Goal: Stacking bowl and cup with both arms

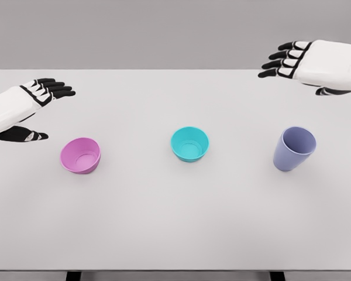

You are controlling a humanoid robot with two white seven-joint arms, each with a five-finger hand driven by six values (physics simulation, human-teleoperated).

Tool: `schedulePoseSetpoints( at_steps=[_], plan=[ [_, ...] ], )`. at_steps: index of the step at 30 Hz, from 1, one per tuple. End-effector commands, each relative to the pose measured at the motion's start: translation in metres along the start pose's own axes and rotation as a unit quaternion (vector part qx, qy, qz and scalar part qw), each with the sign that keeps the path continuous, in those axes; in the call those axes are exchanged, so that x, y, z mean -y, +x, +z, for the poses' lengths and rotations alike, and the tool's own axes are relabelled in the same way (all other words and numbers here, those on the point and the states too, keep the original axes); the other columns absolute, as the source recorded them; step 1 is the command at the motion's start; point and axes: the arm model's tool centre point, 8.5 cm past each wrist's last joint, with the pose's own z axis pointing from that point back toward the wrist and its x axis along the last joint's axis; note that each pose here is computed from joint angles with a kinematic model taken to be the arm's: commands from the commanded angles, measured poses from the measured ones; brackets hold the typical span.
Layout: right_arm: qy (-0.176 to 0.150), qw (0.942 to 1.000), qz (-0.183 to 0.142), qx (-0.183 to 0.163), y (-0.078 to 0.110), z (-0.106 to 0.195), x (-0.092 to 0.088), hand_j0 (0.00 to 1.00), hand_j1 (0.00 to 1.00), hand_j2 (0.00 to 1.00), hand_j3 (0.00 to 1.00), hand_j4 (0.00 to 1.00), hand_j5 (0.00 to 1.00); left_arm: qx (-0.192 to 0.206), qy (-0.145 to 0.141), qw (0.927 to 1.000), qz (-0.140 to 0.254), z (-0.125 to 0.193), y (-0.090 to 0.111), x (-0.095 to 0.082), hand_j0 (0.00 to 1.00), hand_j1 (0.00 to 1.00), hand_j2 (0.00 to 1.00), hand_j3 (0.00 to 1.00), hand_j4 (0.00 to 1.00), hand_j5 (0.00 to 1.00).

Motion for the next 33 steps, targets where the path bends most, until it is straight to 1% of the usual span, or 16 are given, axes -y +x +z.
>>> schedulePoseSetpoints(
  at_steps=[1, 5, 6, 8, 9, 11, 12, 13, 14, 16, 18, 21, 23, 27, 31, 33],
  plan=[
    [0.003, 1.0, 0.003, 0.007, 0.005, -0.002, 0.0, 1.0, 1.0, 1.0, 1.0, 1.0, 1.0, 0.0, 0.001, 1.0, 0.002, 0.0, 0.0, 0.0, 1.0, 1.0, 1.0, 1.0, 1.0, 1.0],
    [-0.008, 0.9999, 0.0, 0.013, 0.007, -0.003, 0.004, 1.0, 1.0, 1.0, 1.0, 1.0, 1.0, -0.002, -0.001, 1.0, -0.003, 0.0, -0.001, -0.002, 1.0, 1.0, 1.0, 1.0, 1.0, 1.0],
    [-0.009, 0.9999, 0.0, 0.012, 0.007, -0.003, 0.004, 1.0, 1.0, 1.0, 1.0, 1.0, 1.0, -0.003, -0.012, 0.9998, -0.015, 0.0, -0.002, -0.006, 1.0, 1.0, 1.0, 1.0, 1.0, 1.0],
    [-0.013, 0.9999, 0.002, 0.01, 0.005, -0.001, 0.008, 1.0, 1.0, 1.0, 1.0, 1.0, 1.0, -0.011, -0.062, 0.9977, -0.024, 0.005, -0.005, -0.011, 1.0, 1.0, 1.0, 1.0, 1.0, 1.0],
    [-0.021, 0.9998, 0.005, -0.001, 0.0, 0.005, 0.014, 1.0, 1.0, 1.0, 1.0, 1.0, 1.0, -0.011, -0.101, 0.9945, -0.028, 0.004, -0.007, -0.013, 1.0, 1.0, 1.0, 1.0, 1.0, 1.0],
    [-0.029, 0.9991, 0.013, -0.029, -0.01, 0.026, 0.023, 1.0, 1.0, 1.0, 1.0, 1.0, 1.0, 0.001, -0.142, 0.9894, -0.029, 0.0, -0.004, -0.022, 1.0, 1.0, 1.0, 1.0, 1.0, 1.0],
    [-0.017, 0.9994, 0.0, -0.029, -0.01, 0.026, 0.01, 1.0, 1.0, 1.0, 1.0, 1.0, 1.0, 0.015, -0.133, 0.9906, -0.027, -0.003, 0.003, -0.027, 1.0, 1.0, 1.0, 1.0, 1.0, 1.0],
    [0.002, 0.9996, -0.021, -0.022, -0.005, 0.023, -0.011, 1.0, 1.0, 1.0, 1.0, 1.0, 1.0, 0.04, -0.122, 0.991, -0.038, -0.01, 0.017, -0.038, 1.0, 1.0, 1.0, 1.0, 1.0, 1.0],
    [0.003, 0.9995, -0.023, -0.02, -0.004, 0.022, -0.013, 1.0, 1.0, 1.0, 1.0, 1.0, 1.0, 0.049, -0.127, 0.9898, -0.044, -0.009, 0.023, -0.042, 1.0, 1.0, 1.0, 1.0, 1.0, 1.0],
    [-0.009, 0.9994, -0.021, -0.026, -0.006, 0.024, -0.008, 1.0, 1.0, 1.0, 1.0, 1.0, 1.0, 0.081, -0.151, 0.9845, -0.039, -0.022, 0.032, -0.043, 1.0, 1.0, 1.0, 1.0, 1.0, 1.0],
    [-0.014, 0.9994, -0.015, -0.029, -0.007, 0.025, -0.003, 1.0, 1.0, 1.0, 1.0, 1.0, 1.0, 0.125, -0.175, 0.9764, -0.02, -0.043, 0.044, -0.038, 1.0, 1.0, 1.0, 1.0, 1.0, 1.0],
    [-0.02, 0.9991, -0.005, -0.037, -0.009, 0.033, 0.006, 1.0, 1.0, 1.0, 1.0, 1.0, 1.0, 0.167, -0.205, 0.9641, 0.027, -0.052, 0.056, -0.035, 1.0, 1.0, 1.0, 1.0, 1.0, 1.0],
    [-0.022, 0.9991, -0.002, -0.036, -0.007, 0.034, 0.007, 1.0, 1.0, 1.0, 1.0, 1.0, 1.0, 0.164, -0.211, 0.9626, 0.044, -0.045, 0.054, -0.037, 1.0, 1.0, 1.0, 1.0, 1.0, 1.0],
    [-0.024, 0.9992, -0.008, -0.03, -0.004, 0.029, 0.004, 1.0, 1.0, 1.0, 1.0, 1.0, 1.0, 0.165, -0.23, 0.9575, 0.057, -0.043, 0.054, -0.023, 1.0, 1.0, 1.0, 1.0, 1.0, 1.0],
    [-0.031, 0.9991, -0.008, -0.029, -0.004, 0.027, 0.006, 1.0, 1.0, 1.0, 1.0, 1.0, 1.0, 0.146, -0.23, 0.9594, 0.073, -0.043, 0.051, -0.023, 1.0, 1.0, 1.0, 1.0, 1.0, 1.0],
    [-0.032, 0.999, -0.008, -0.03, -0.005, 0.028, 0.007, 1.0, 1.0, 1.0, 1.0, 1.0, 1.0, 0.125, -0.235, 0.9602, 0.083, -0.044, 0.048, -0.021, 1.0, 1.0, 1.0, 1.0, 1.0, 1.0]
  ],
)
